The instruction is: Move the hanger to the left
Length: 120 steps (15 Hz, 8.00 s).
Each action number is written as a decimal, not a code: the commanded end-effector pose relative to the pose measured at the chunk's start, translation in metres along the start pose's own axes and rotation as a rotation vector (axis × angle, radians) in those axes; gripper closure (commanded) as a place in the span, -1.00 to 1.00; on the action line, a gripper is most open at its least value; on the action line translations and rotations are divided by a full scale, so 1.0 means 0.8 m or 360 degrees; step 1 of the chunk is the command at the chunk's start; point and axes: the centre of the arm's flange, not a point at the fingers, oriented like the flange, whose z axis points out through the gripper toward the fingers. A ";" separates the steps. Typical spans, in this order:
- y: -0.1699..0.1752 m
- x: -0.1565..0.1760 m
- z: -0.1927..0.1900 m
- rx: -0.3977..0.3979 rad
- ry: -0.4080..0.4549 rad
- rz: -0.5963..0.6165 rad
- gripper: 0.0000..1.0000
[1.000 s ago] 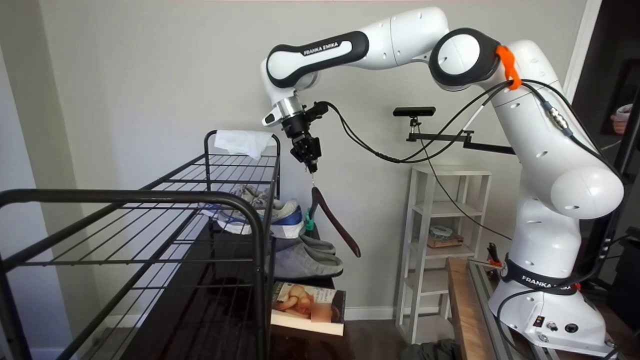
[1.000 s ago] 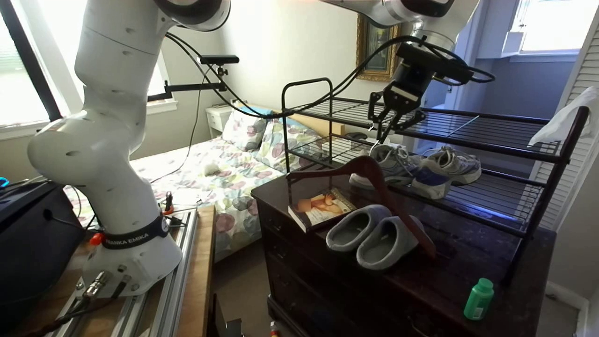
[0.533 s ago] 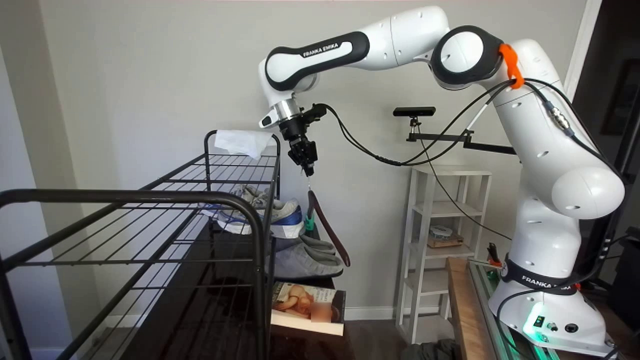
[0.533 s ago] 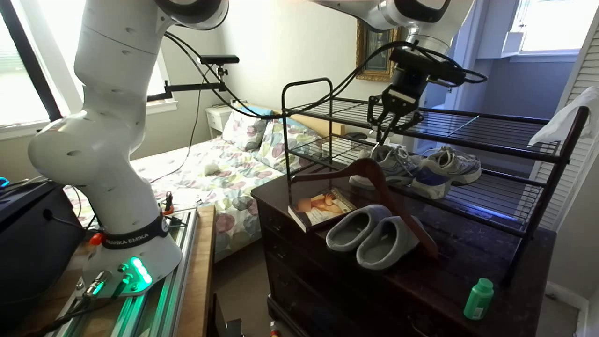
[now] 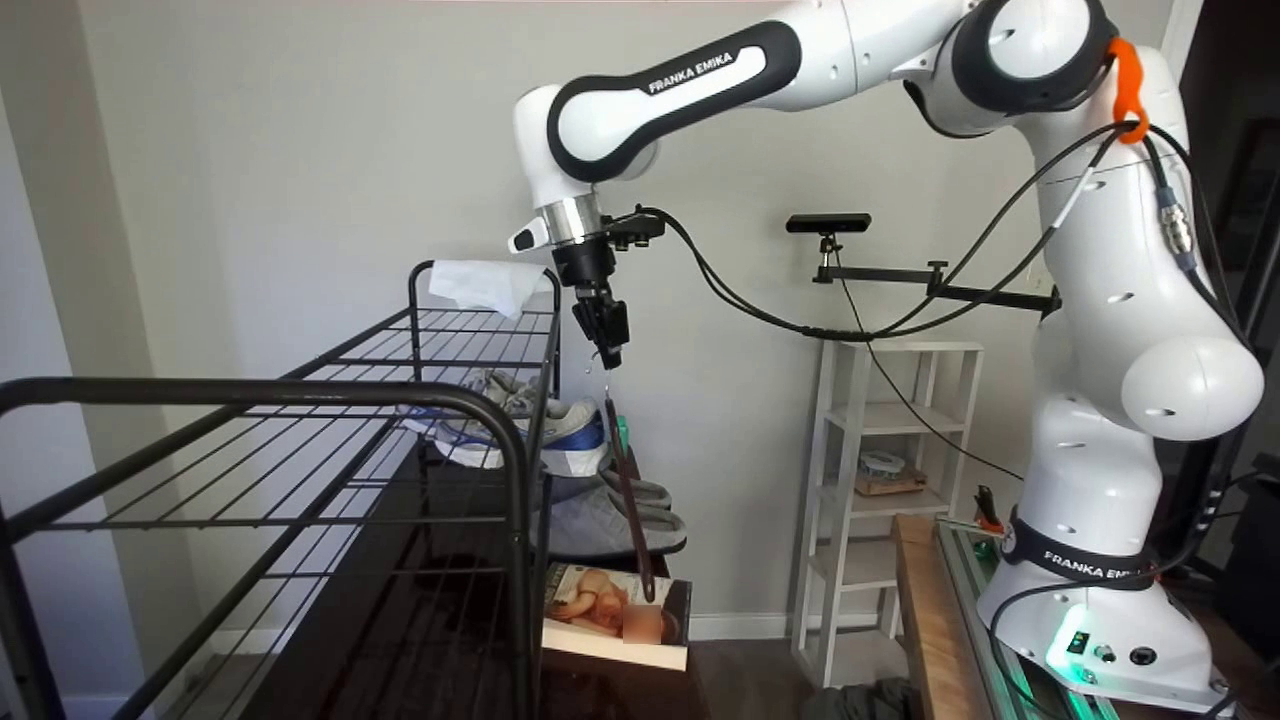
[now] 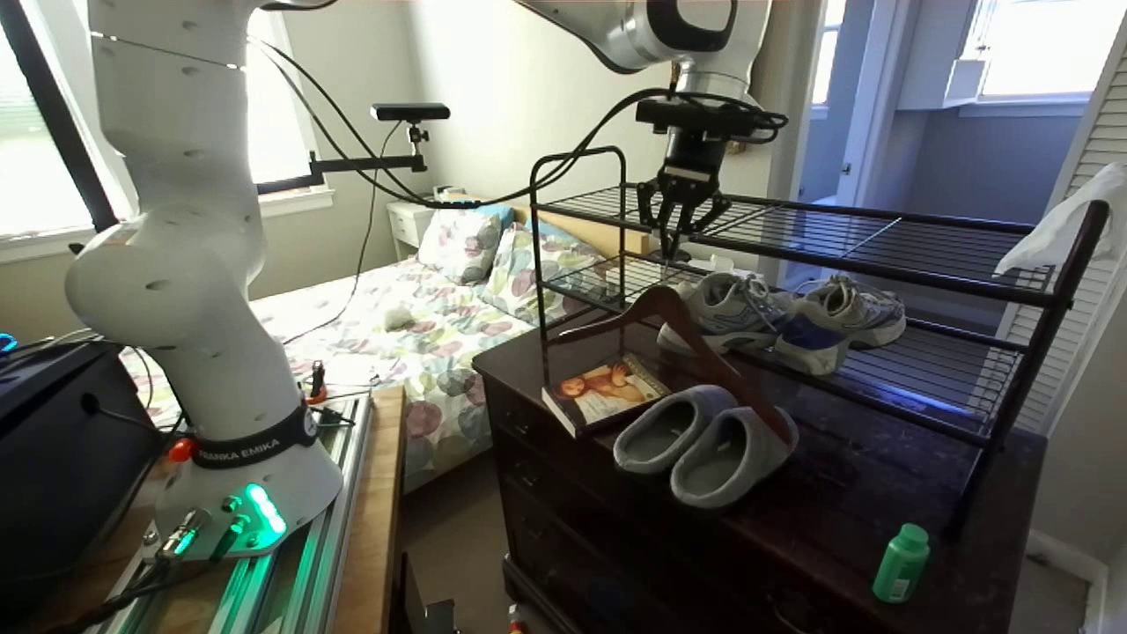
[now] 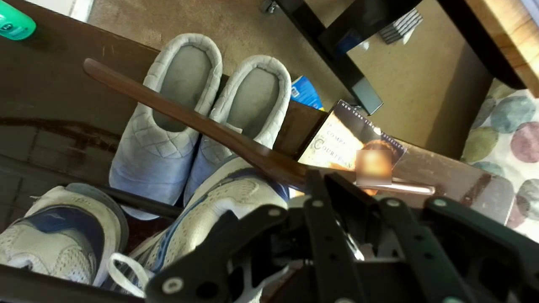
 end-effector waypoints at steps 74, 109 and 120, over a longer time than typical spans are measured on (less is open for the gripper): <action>-0.364 0.234 -0.040 -0.0517 0.0416 -0.0196 0.95; -0.451 0.105 0.027 -0.0699 0.0910 -0.0015 0.95; -0.490 0.092 0.035 -0.0675 0.0774 0.0026 0.81</action>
